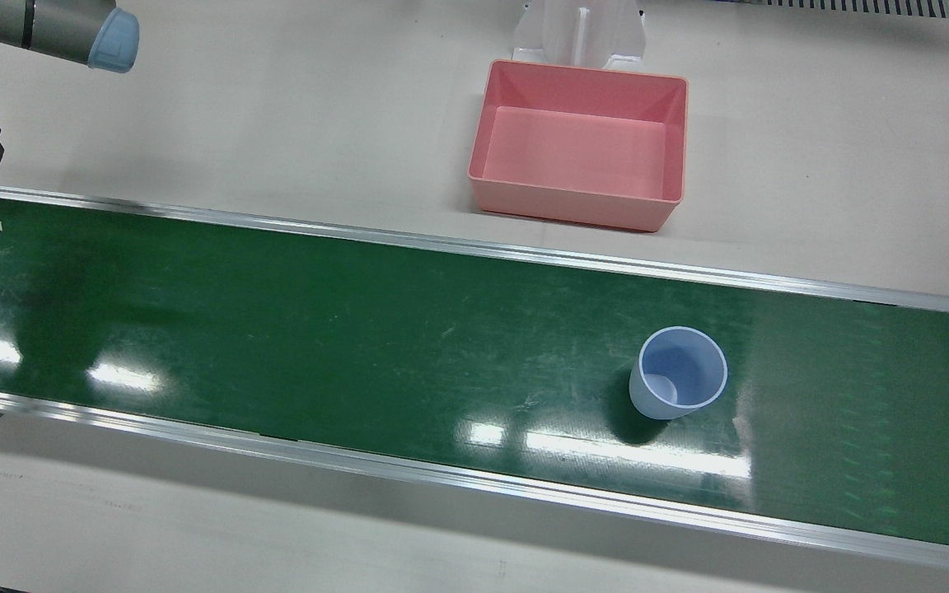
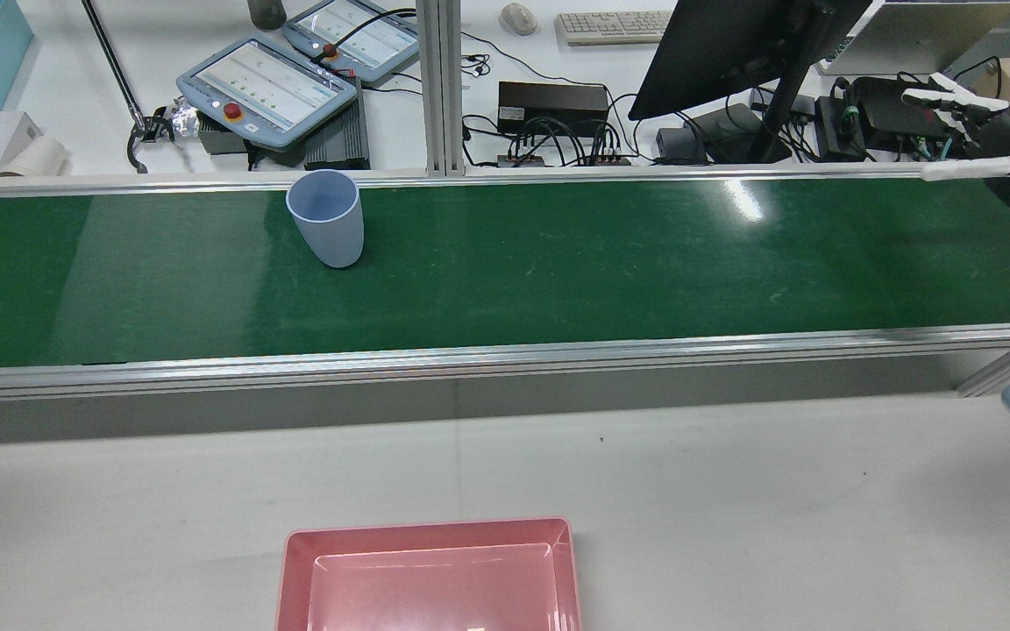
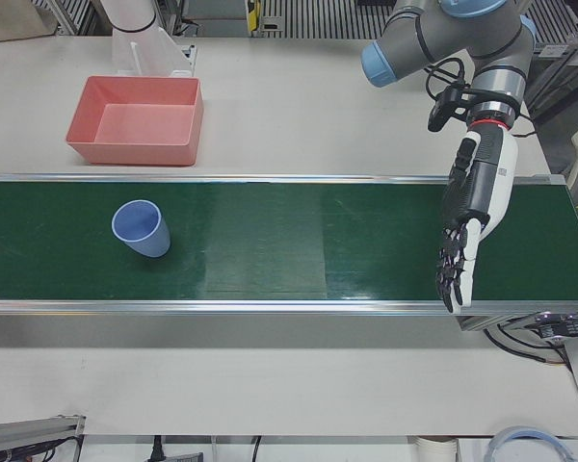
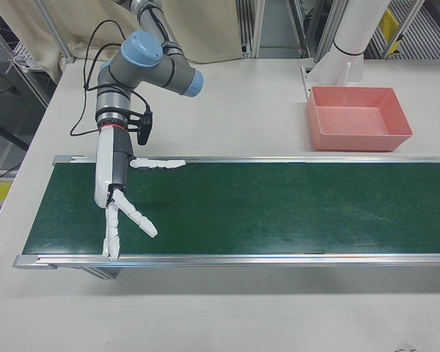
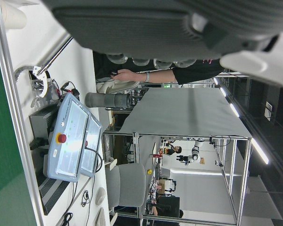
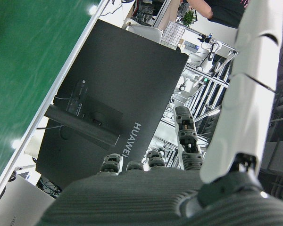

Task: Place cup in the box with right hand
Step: 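Move the right hand along the conveyor toward the approaching blue cup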

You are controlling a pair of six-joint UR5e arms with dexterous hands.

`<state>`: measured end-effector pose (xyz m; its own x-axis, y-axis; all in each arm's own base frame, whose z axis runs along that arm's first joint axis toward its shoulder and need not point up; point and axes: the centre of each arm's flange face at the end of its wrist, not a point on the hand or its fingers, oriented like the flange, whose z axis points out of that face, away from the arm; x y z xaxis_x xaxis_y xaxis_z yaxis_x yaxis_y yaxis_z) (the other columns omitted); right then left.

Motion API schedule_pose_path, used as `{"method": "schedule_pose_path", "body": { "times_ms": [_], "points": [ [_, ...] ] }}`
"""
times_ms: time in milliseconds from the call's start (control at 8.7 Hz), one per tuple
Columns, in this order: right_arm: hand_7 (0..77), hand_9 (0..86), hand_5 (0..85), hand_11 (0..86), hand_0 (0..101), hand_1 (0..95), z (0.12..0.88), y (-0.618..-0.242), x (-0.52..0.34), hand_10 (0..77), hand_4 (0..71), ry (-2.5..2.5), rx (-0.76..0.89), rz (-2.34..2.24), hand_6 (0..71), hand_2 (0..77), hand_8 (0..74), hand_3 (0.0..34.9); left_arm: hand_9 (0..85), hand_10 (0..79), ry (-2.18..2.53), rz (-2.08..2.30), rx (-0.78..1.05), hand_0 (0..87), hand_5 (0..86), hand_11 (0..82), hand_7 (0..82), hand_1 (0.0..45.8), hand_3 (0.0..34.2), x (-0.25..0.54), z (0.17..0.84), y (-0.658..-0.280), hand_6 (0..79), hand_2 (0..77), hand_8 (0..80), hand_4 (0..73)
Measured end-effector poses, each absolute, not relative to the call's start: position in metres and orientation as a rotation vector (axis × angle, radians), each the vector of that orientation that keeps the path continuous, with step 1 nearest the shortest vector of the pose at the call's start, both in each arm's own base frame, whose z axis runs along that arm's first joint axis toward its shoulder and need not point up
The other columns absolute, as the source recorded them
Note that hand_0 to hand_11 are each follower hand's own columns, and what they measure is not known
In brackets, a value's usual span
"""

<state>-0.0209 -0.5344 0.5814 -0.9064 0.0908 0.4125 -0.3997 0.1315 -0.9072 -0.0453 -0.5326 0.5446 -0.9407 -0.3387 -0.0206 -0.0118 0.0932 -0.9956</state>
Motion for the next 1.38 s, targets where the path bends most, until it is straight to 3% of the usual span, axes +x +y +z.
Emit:
{"method": "schedule_pose_path", "body": {
  "times_ms": [115,345,460,690,805,920,1034,1149,1264,1379],
  "points": [
    [7.6,1.1,6.0,7.1,51,19.1,0.58,-0.535,-0.025,3.3,6.5,-2.047,0.295,1.821,3.3,2.2,0.5,0.2,0.0,0.0,2.126,-1.932,-0.35,0.0,0.5,0.0,0.5,0.5,0.0,-0.045,0.545,-0.533,0.0,0.5,0.0,1.1],
    [7.6,1.1,6.0,7.1,51,14.2,0.579,-0.536,-0.032,3.3,8.2,-2.043,0.288,1.809,3.3,2.7,0.5,0.2,0.0,0.0,2.127,-1.931,-0.351,0.0,0.0,0.0,0.5,0.5,0.0,-0.045,0.544,-0.533,0.5,0.5,0.0,1.1],
    [7.6,1.1,6.0,7.1,51,19.6,0.579,-0.536,-0.036,3.3,8.2,-2.042,0.283,1.802,3.3,5.5,0.5,0.1,0.0,0.0,2.127,-1.931,-0.351,0.0,0.0,0.0,0.5,0.5,0.0,-0.045,0.544,-0.533,0.0,0.5,0.0,1.1],
    [4.9,1.1,6.0,7.6,52,14.7,0.577,-0.537,-0.041,3.3,6.0,-2.059,0.273,1.783,3.3,8.2,0.5,0.0,0.0,0.0,2.127,-1.931,-0.351,0.0,0.5,0.0,0.5,0.5,0.0,-0.045,0.544,-0.533,0.5,0.5,0.0,1.1],
    [4.9,1.1,6.0,8.7,52,24.5,0.576,-0.537,-0.042,3.3,6.0,-2.073,0.272,1.774,3.3,12.5,0.5,0.0,0.0,0.0,2.126,-1.931,-0.351,0.0,0.5,0.0,0.5,0.5,0.0,-0.045,0.544,-0.533,0.5,0.5,0.0,1.1],
    [6.5,1.1,6.0,8.7,52,16.4,0.575,-0.537,-0.043,3.3,7.6,-2.08,0.27,1.768,3.3,18.0,0.5,0.0,0.0,0.0,2.126,-1.932,-0.351,0.0,0.5,0.0,0.5,0.5,0.0,-0.045,0.545,-0.533,0.5,0.5,0.0,1.1],
    [6.5,1.1,6.0,8.7,52,21.8,0.575,-0.537,-0.045,3.3,7.6,-2.082,0.266,1.764,3.3,13.6,0.5,0.0,0.0,0.0,2.126,-1.932,-0.351,0.0,0.0,0.0,0.5,0.5,0.0,-0.046,0.545,-0.533,0.0,0.5,0.0,1.1],
    [6.5,1.1,6.0,8.7,52,17.5,0.575,-0.537,-0.048,3.8,7.6,-2.082,0.261,1.759,3.3,15.8,0.5,0.0,0.0,0.0,2.126,-1.932,-0.351,0.0,0.5,0.0,0.5,0.5,0.0,-0.045,0.544,-0.533,0.5,0.5,0.0,1.1],
    [6.5,1.1,6.0,7.1,50,10.9,0.575,-0.537,-0.052,3.8,9.8,-2.081,0.253,1.754,3.3,10.4,0.5,0.0,0.0,0.0,2.127,-1.931,-0.351,0.0,0.0,0.0,0.5,0.5,0.0,-0.045,0.544,-0.533,0.0,0.5,0.0,1.1],
    [6.5,1.1,3.8,7.1,50,12.5,0.574,-0.536,-0.058,3.8,9.8,-2.08,0.245,1.745,3.3,4.9,0.5,0.0,0.0,0.0,2.127,-1.931,-0.351,0.0,0.5,0.0,0.5,0.5,0.0,-0.045,0.544,-0.533,0.5,0.5,0.0,1.1]
  ]
}}
